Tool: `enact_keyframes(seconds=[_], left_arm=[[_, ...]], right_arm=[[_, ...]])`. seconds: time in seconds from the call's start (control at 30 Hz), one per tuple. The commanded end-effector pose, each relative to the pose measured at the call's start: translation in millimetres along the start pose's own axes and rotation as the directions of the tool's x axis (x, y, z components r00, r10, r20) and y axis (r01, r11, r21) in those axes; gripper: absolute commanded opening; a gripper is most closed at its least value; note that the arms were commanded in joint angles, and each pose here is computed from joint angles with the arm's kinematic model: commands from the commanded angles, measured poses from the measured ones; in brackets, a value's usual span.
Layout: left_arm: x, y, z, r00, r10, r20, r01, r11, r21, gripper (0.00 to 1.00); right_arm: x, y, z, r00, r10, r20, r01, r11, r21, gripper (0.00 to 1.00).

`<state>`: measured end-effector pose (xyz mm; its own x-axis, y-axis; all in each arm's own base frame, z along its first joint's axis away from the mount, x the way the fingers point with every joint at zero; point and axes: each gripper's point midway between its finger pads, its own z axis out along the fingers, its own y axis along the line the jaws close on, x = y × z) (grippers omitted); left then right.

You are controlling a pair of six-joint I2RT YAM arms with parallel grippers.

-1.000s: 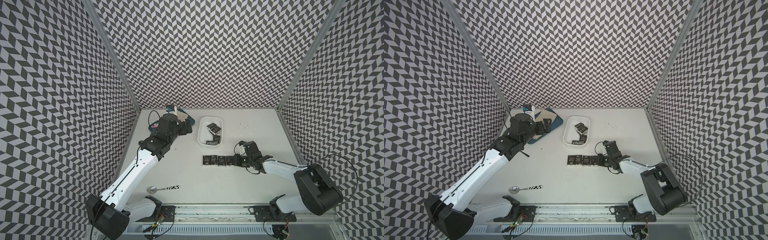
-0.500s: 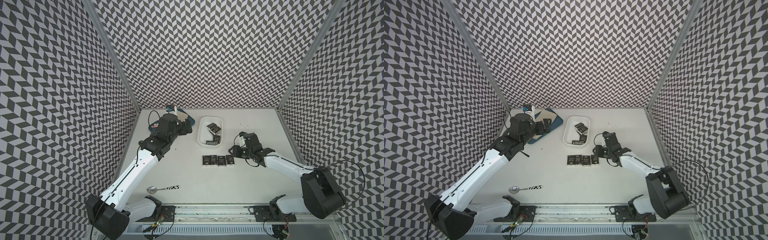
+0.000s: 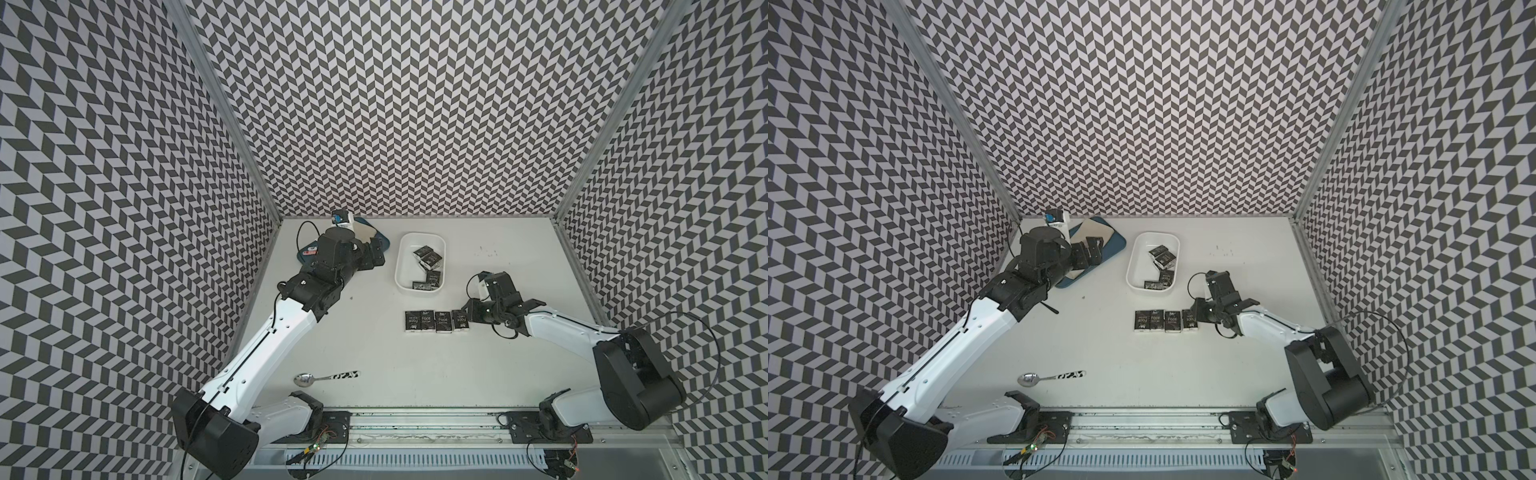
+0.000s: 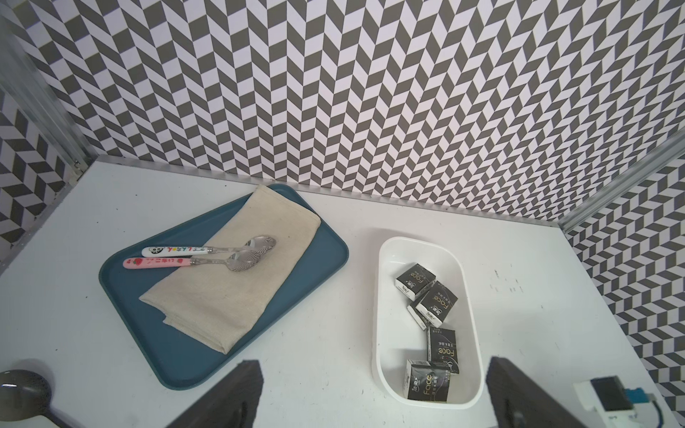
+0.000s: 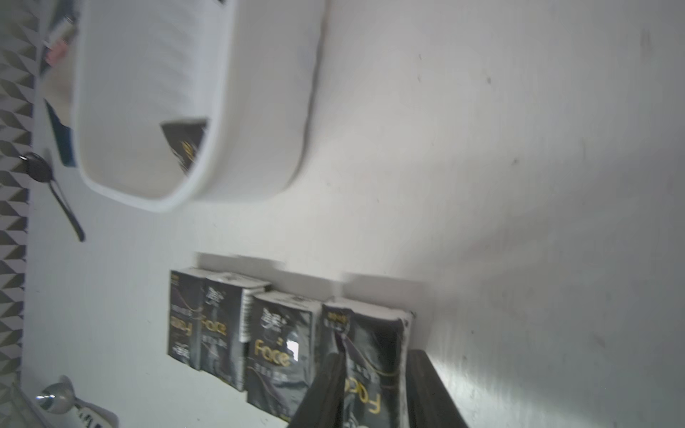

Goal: Take the pocket tissues out of the storage box
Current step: Place the pocket tissues at the center of the board, then pick up the pocket tissues from the storage box.

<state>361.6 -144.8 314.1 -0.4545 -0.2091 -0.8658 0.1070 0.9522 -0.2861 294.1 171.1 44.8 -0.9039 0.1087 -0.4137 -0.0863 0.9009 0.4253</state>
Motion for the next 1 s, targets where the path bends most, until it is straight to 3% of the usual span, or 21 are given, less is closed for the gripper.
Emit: enact_keyframes(seconds=[0.0, 0.3, 0.47, 0.97], left_arm=[[-8, -3, -1, 1.000, -0.016, 0.021, 0.016, 1.000, 0.020, 0.99], [-8, -2, -5, 0.999, -0.016, 0.028, 0.015, 1.000, 0.019, 0.99], [-10, -2, -7, 0.999, -0.017, 0.033, 0.016, 1.000, 0.021, 0.99], [-4, 3, -4, 1.000, 0.000, 0.023, 0.000, 1.000, -0.003, 0.99]], right_arm=[[-1, 7, 1, 0.999, -0.010, 0.031, 0.011, 0.999, -0.037, 0.30], [16, 12, 4, 1.000, 0.017, 0.014, -0.015, 0.996, -0.087, 0.30], [9, 10, 2, 0.999, 0.008, 0.032, -0.006, 0.999, -0.054, 0.32], [-97, 74, -41, 0.974, -0.058, 0.217, 0.081, 0.991, -0.103, 0.42]])
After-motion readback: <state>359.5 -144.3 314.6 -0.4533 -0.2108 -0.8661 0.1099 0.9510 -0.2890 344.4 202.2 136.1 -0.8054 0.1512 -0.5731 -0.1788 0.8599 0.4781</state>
